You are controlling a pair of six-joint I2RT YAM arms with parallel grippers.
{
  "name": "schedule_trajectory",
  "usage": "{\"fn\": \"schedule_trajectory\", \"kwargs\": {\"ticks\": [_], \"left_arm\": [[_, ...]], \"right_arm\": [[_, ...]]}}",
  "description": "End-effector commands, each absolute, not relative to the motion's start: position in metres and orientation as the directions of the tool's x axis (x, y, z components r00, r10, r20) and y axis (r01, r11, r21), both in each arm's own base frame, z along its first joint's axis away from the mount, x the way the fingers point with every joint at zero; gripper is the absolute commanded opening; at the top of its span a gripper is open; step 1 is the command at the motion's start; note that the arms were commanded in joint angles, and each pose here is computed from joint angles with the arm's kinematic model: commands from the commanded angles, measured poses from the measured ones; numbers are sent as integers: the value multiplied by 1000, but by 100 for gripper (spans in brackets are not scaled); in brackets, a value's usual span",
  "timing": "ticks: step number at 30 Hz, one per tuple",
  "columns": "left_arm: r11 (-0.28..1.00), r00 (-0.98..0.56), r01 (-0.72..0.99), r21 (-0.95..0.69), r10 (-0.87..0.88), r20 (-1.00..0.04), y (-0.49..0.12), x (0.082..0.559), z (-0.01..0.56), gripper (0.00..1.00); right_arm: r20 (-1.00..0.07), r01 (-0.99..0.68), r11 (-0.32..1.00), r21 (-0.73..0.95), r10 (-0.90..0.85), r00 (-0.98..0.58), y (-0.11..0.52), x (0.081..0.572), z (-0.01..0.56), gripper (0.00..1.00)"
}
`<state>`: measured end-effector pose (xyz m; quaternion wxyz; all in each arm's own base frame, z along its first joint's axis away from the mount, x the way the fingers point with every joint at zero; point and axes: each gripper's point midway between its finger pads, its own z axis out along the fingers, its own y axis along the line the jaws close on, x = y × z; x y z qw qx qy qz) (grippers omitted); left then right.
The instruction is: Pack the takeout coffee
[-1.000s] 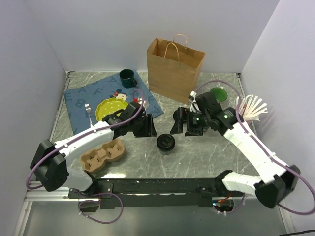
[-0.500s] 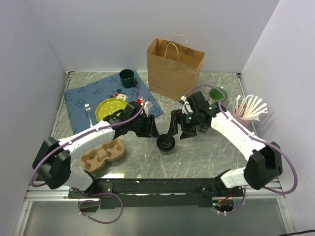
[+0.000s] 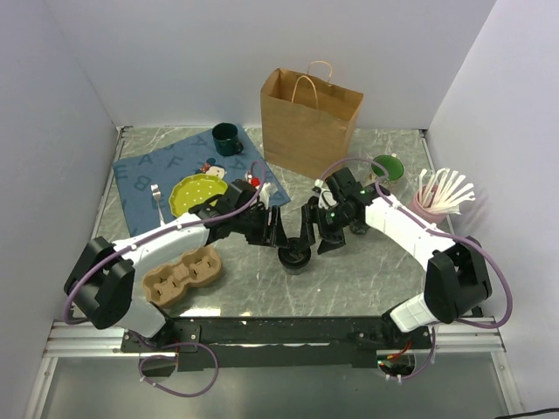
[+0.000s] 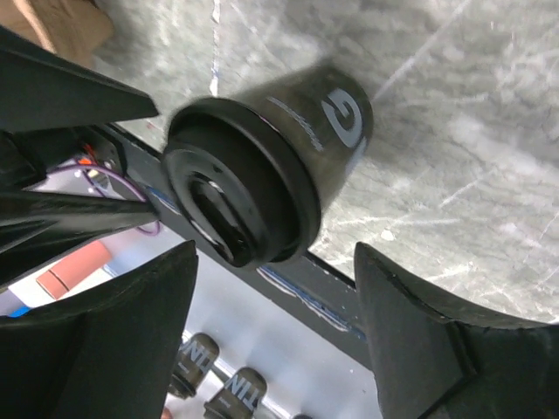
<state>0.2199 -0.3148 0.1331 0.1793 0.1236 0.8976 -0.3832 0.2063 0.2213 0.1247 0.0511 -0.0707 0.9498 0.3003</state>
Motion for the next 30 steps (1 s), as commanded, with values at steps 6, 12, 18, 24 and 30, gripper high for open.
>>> {"fn": "schedule_trajectory", "kwargs": {"ticks": [6, 12, 18, 24, 30], "left_arm": [[617, -889, 412, -671, 111, -444, -325, 220, 132, 60], [608, -896, 407, -682, 122, -427, -328, 219, 122, 60], [633, -905, 390, -669, 129, -406, -327, 220, 106, 59], [632, -912, 380, -675, 135, -387, -329, 220, 96, 58], [635, -911, 381, -672, 132, -392, -331, 224, 97, 58]], "right_arm": [[-172, -190, 806, 561, -111, -979, 221, 209, 119, 74], [-171, -189, 807, 559, -111, -979, 222, 213, 115, 68], [-163, -181, 811, 556, -107, -981, 222, 213, 108, 64], [-158, -177, 811, 558, -105, -982, 222, 212, 101, 57], [-158, -178, 816, 549, -107, -982, 219, 211, 96, 50]]}}
